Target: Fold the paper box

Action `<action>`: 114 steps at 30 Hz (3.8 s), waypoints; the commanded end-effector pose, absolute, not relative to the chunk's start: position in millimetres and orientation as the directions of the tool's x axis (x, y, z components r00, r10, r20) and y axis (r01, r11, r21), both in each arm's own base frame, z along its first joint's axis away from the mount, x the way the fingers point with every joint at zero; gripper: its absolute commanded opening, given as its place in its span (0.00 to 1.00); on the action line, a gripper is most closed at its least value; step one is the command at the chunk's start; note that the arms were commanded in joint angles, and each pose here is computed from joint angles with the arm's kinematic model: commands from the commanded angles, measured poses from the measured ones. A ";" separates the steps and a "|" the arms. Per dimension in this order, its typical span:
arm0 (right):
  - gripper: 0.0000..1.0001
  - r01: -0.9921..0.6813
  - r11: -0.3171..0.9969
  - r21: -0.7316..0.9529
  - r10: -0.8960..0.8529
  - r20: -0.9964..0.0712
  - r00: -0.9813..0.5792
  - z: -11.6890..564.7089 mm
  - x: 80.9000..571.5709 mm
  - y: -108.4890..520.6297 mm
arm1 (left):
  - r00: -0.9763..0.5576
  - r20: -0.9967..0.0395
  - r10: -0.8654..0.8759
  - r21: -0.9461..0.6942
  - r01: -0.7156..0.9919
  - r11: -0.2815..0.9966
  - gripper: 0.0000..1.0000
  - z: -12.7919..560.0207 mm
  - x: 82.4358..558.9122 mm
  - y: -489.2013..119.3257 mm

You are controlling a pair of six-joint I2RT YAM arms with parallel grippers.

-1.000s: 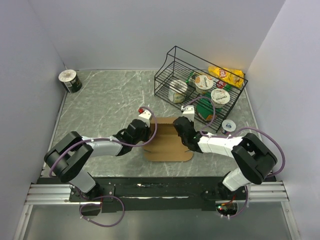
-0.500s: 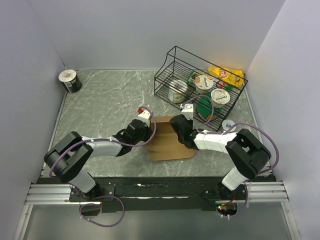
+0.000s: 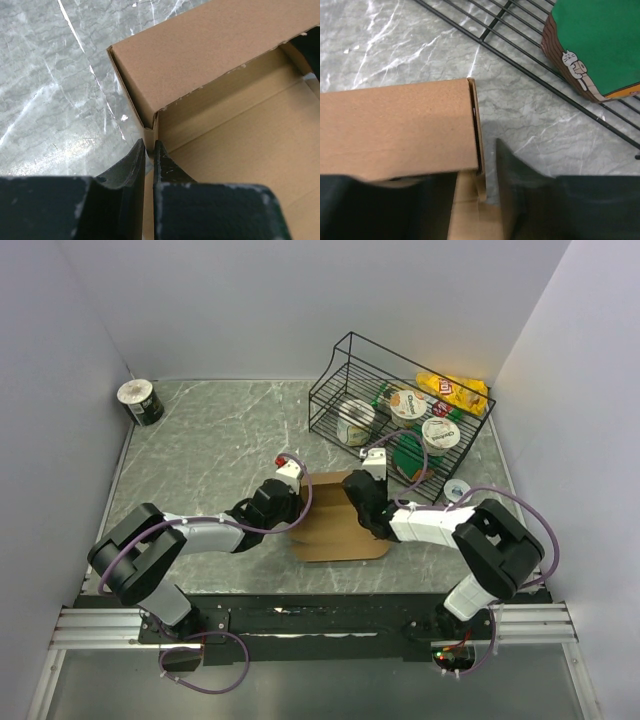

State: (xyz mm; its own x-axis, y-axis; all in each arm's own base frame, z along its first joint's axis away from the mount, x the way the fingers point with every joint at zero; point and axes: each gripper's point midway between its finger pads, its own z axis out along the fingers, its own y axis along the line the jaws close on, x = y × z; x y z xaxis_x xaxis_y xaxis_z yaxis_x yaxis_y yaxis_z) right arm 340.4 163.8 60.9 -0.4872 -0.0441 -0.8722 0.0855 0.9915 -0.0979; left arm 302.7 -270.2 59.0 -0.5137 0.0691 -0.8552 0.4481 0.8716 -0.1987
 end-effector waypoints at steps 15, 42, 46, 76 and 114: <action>0.94 -0.287 0.958 -0.024 -0.160 -0.874 -0.460 126.1 281.3 190.2 | -0.540 -0.828 0.148 -0.158 0.479 0.863 0.04 89.5 323.0 -265.9; 1.00 -0.651 0.759 -0.014 -0.371 -0.831 -0.414 157.6 283.5 238.9 | -0.516 -0.845 0.142 -0.228 0.587 0.777 0.80 117.2 297.1 -249.0; 1.00 -0.628 0.771 -0.105 -0.421 -0.823 -0.381 150.1 296.1 229.4 | -0.482 -0.871 0.092 -0.271 0.629 0.728 0.89 119.1 293.2 -244.3; 1.00 -0.831 0.552 0.066 -0.573 -0.693 -0.436 118.2 321.3 253.7 | -0.484 -0.862 -0.150 -0.476 0.673 0.567 0.81 113.6 372.9 -191.2; 0.69 -0.794 0.605 -0.058 -0.663 -0.590 -0.462 70.0 327.0 240.4 | -0.460 -0.866 -0.194 -0.485 0.682 0.548 0.91 134.6 377.6 -246.5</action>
State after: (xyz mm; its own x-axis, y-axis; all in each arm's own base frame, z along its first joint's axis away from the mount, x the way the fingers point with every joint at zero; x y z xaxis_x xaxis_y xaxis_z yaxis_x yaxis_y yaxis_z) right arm 321.6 241.4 70.2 -0.4775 -0.6600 -0.5801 -0.8051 0.5930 -0.0120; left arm 368.0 -237.7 124.4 -0.5116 -0.2238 -0.8296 0.6498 0.5310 -0.5439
